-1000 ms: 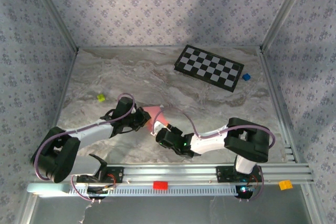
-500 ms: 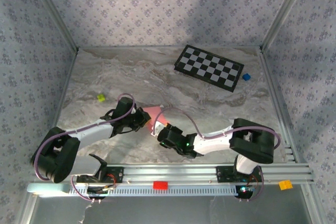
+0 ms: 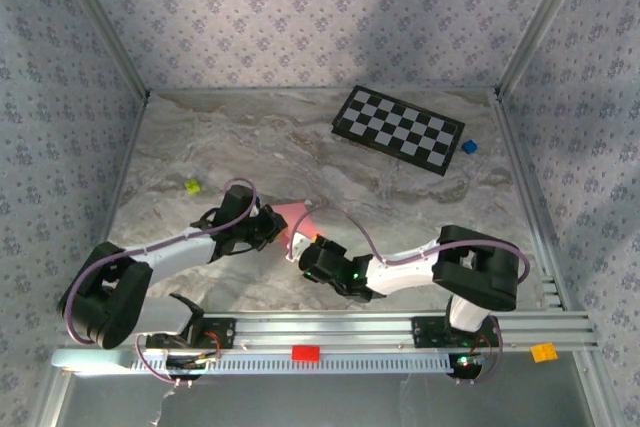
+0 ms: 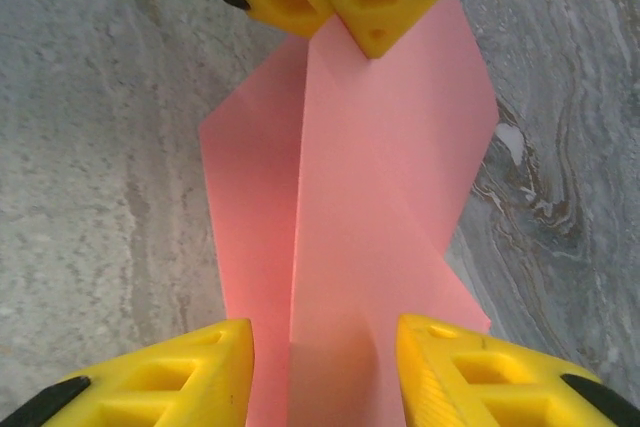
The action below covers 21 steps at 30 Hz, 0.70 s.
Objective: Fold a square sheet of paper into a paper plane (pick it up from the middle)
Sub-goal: Fourth fold the wing at the center of the table.
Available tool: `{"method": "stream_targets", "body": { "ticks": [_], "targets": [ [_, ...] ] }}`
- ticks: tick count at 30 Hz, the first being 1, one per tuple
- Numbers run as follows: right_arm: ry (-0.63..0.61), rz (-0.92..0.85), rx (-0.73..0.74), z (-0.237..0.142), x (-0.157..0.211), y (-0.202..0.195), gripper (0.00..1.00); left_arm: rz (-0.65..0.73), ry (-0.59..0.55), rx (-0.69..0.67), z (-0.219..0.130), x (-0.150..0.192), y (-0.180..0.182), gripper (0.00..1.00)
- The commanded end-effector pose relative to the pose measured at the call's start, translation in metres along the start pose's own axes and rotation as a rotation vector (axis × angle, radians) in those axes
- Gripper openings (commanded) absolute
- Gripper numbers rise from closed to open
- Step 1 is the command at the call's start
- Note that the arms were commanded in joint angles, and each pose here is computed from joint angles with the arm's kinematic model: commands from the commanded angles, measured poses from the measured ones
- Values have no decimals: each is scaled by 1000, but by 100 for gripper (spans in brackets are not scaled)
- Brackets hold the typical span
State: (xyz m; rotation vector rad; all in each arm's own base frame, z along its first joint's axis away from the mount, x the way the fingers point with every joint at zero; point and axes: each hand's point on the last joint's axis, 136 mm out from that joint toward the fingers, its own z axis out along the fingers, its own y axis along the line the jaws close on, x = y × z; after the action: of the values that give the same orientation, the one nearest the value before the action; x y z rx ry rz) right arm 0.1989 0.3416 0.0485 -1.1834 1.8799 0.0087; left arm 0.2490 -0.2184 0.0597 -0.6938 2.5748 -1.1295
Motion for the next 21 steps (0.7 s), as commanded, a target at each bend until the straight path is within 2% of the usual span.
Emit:
{"method": "stream_targets", "body": {
  "ticks": [1,6,13,21],
  "targets": [
    [11,-4,59,3,-4,-9,41,19,-1,24,-5,0,-14,8],
    [16,9,46,4,-2,-8,34,17,0,24,-4,-1,-15,8],
    [31,13,47,8,1,-6,33,17,1,22,-4,-1,-15,8],
    [33,42,61,8,1,-11,27,19,1,20,-4,-1,-15,8]
  ]
}}
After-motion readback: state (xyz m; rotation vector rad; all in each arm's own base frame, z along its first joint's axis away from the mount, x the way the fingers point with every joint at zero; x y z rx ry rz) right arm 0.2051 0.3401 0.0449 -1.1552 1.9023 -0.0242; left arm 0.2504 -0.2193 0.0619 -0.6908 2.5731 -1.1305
